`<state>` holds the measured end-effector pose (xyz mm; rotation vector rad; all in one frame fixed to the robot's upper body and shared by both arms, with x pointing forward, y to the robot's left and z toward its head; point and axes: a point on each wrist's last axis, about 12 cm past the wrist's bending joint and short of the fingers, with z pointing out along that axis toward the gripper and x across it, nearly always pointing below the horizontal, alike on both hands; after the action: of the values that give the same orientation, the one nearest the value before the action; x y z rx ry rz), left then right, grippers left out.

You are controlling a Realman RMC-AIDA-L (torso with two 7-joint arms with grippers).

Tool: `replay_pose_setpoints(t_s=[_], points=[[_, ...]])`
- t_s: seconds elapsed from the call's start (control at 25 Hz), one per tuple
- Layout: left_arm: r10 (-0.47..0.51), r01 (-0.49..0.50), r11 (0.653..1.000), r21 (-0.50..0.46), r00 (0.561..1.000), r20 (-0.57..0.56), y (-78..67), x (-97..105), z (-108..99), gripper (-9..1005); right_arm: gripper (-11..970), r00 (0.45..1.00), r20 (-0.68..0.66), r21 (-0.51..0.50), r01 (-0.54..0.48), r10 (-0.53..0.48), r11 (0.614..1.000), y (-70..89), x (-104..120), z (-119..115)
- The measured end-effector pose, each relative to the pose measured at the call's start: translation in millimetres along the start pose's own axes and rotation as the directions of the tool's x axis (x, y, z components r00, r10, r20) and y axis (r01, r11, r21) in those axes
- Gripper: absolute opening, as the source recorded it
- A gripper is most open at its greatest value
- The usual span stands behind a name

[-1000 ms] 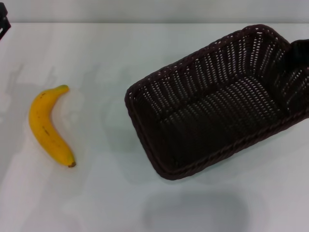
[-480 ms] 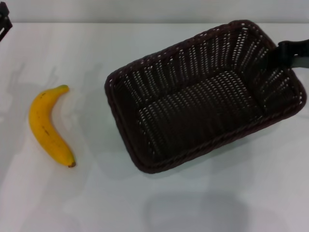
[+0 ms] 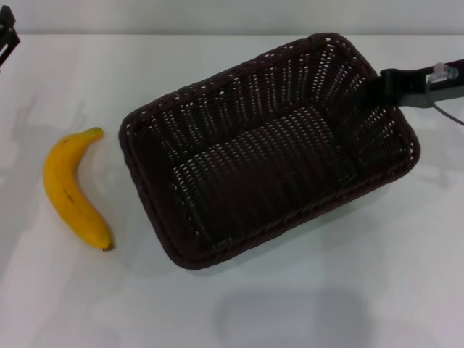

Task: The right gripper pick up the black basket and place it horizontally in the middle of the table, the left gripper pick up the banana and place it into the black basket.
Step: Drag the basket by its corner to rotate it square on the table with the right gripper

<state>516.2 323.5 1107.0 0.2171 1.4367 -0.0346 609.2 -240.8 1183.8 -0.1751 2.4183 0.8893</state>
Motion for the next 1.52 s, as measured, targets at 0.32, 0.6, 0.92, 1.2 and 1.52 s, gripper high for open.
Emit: replay_pose_setpoints(t_s=[0.32,0.6,0.92,1.2,1.52], points=[[0.001,-0.001,1.0,0.001,1.0,0.001,-0.1,0,0,879,163,0.998,0.054,0.012,-0.014,0.013,1.0,-6.0,10,6],[0.001,-0.001,1.0,0.002,1.0,0.002,-0.2,0,0,879,163,0.995,0.097,0.045,-0.034,0.029,0.998,-16.1,13,4],[0.0,0.0,1.0,0.003,1.0,0.005,-0.5,-1,1,879,164,0.989,0.147,0.081,-0.032,0.02,0.996,-22.2,17,3],[0.0,0.0,1.0,0.005,1.0,0.006,-1.0,-1,2,879,165,0.991,0.134,0.075,-0.018,0.007,0.997,-19.0,19,3],[0.0,0.0,1.0,0.008,1.0,0.007,-1.9,-1,2,879,166,0.99,0.135,0.07,0.038,-0.047,0.997,-8.4,14,1]])
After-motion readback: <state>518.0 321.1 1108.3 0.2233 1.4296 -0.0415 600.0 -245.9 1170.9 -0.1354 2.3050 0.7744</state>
